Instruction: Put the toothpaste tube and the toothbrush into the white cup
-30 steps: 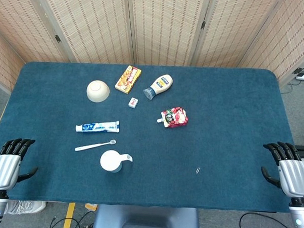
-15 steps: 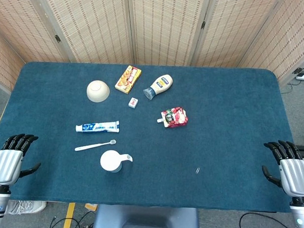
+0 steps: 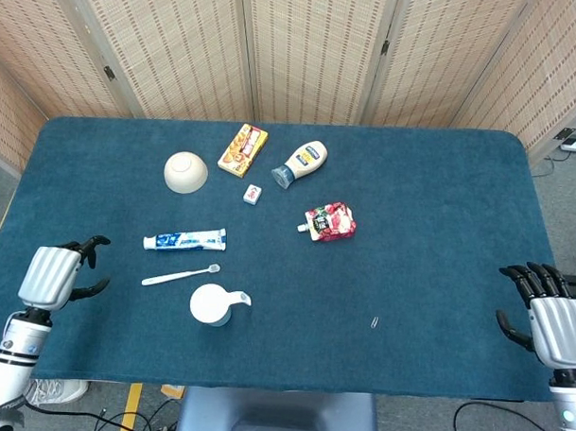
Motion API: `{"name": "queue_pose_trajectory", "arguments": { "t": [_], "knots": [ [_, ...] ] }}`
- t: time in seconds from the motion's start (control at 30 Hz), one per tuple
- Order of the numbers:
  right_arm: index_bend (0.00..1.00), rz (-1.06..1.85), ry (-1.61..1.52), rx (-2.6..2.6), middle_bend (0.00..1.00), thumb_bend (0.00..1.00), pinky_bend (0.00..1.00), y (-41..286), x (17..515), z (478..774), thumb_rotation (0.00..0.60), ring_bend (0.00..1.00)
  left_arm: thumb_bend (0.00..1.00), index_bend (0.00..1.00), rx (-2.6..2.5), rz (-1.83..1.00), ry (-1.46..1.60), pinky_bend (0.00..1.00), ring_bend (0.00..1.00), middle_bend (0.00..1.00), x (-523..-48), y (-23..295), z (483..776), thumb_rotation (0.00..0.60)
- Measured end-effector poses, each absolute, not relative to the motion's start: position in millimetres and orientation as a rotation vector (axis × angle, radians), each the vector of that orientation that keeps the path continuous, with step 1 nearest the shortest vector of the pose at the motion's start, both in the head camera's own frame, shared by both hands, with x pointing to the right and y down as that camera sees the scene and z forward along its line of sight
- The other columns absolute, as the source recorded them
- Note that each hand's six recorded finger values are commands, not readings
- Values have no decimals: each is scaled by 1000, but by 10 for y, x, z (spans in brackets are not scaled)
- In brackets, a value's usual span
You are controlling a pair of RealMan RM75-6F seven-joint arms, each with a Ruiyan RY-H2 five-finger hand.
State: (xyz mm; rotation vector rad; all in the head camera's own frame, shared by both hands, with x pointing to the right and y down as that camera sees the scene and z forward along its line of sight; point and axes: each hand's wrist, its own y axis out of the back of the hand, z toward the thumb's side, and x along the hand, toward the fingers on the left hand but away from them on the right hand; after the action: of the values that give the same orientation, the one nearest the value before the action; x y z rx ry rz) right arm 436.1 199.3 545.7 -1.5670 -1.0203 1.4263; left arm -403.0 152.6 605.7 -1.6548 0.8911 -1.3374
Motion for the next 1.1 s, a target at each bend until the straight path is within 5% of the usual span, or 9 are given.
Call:
{"name": "queue_pose_trajectory", "arguments": {
  "t": [0.33, 1.1],
  "knots": [
    [246, 1433, -1015, -1571, 239, 263, 139, 1984, 4360, 5455, 600, 136, 243, 382, -1732, -1400, 768, 866, 768, 855, -3831, 1268, 6484, 600],
    [246, 1451, -1008, -1575, 240, 263, 139, 1988, 4371, 5472, 600, 136, 243, 311, -1777, -1471, 591, 912, 839, 953, -3326, 811, 7120, 600]
  ]
}}
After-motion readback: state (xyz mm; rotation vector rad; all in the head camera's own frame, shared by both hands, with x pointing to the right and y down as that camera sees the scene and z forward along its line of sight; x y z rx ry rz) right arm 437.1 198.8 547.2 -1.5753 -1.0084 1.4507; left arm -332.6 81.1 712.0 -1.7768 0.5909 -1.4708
